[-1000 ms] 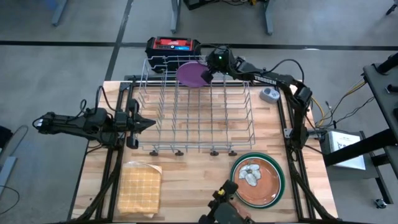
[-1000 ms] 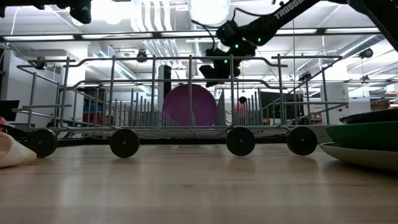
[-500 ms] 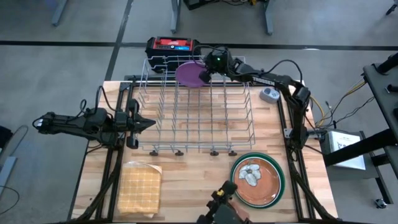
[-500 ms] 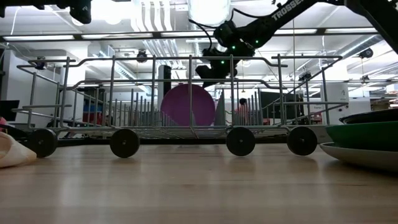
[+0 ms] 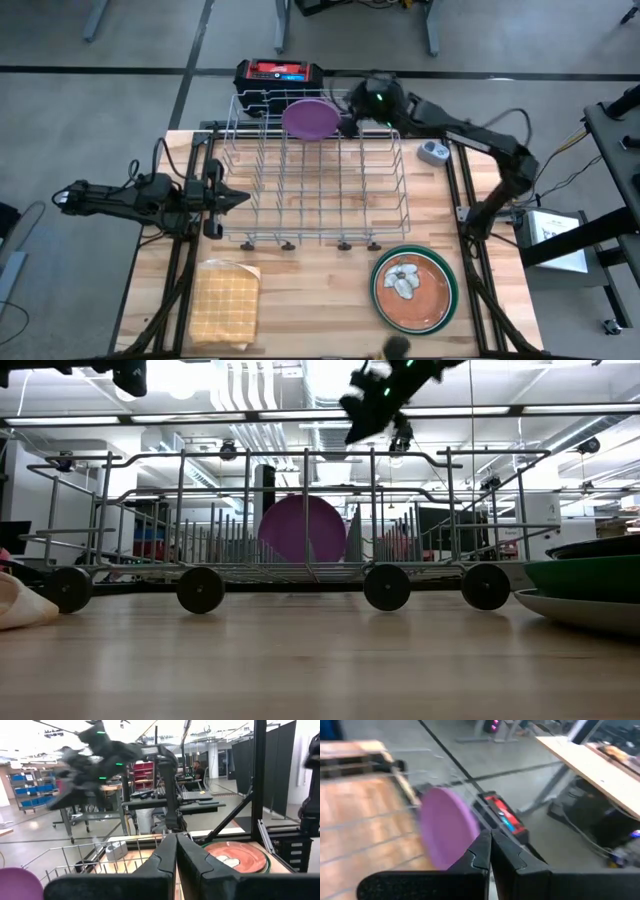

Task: Sort dishes
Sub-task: Put the orange plate into the dish rack

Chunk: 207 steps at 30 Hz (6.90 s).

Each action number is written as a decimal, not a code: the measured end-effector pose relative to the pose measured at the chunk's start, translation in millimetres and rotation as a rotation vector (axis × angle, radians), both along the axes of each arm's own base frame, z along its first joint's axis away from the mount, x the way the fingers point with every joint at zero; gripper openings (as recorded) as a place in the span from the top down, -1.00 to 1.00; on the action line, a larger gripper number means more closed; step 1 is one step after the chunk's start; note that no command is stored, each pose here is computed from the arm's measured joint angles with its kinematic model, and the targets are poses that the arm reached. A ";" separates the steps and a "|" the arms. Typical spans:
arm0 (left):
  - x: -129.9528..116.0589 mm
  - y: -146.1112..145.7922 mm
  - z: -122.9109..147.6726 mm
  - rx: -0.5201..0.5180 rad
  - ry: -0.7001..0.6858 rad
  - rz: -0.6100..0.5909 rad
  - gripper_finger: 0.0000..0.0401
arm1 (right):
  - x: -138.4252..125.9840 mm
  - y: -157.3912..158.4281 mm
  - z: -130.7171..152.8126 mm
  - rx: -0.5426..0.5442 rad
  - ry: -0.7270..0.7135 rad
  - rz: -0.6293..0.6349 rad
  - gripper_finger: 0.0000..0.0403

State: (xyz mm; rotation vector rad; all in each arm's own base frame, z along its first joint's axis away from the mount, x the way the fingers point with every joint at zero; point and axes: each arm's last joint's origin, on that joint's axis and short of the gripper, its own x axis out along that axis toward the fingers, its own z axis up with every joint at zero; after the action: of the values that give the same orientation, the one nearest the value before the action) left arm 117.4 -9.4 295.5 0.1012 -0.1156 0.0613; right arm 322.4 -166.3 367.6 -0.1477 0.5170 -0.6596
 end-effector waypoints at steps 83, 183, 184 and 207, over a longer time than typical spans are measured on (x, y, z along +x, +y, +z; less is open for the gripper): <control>230.2 -103.2 46.5 0.243 0.454 0.026 1.00 | -219.2 226.4 -148.9 0.973 0.234 0.494 1.00; 372.8 -166.1 -165.3 0.183 0.790 -0.253 1.00 | -234.3 268.9 -191.4 1.104 0.207 0.120 0.27; 373.2 -165.3 -165.5 0.186 0.788 -0.244 1.00 | -234.5 268.2 -190.3 1.113 0.193 0.126 0.27; 378.1 -152.5 -166.8 0.179 0.765 -0.171 1.00 | -236.6 264.3 -201.0 1.099 0.163 0.141 0.86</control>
State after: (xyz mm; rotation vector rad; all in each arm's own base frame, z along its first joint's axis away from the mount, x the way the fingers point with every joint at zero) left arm 495.5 -161.8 128.6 0.2860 0.6350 -0.1601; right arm 85.8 98.0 166.6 0.7960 0.9502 -0.1574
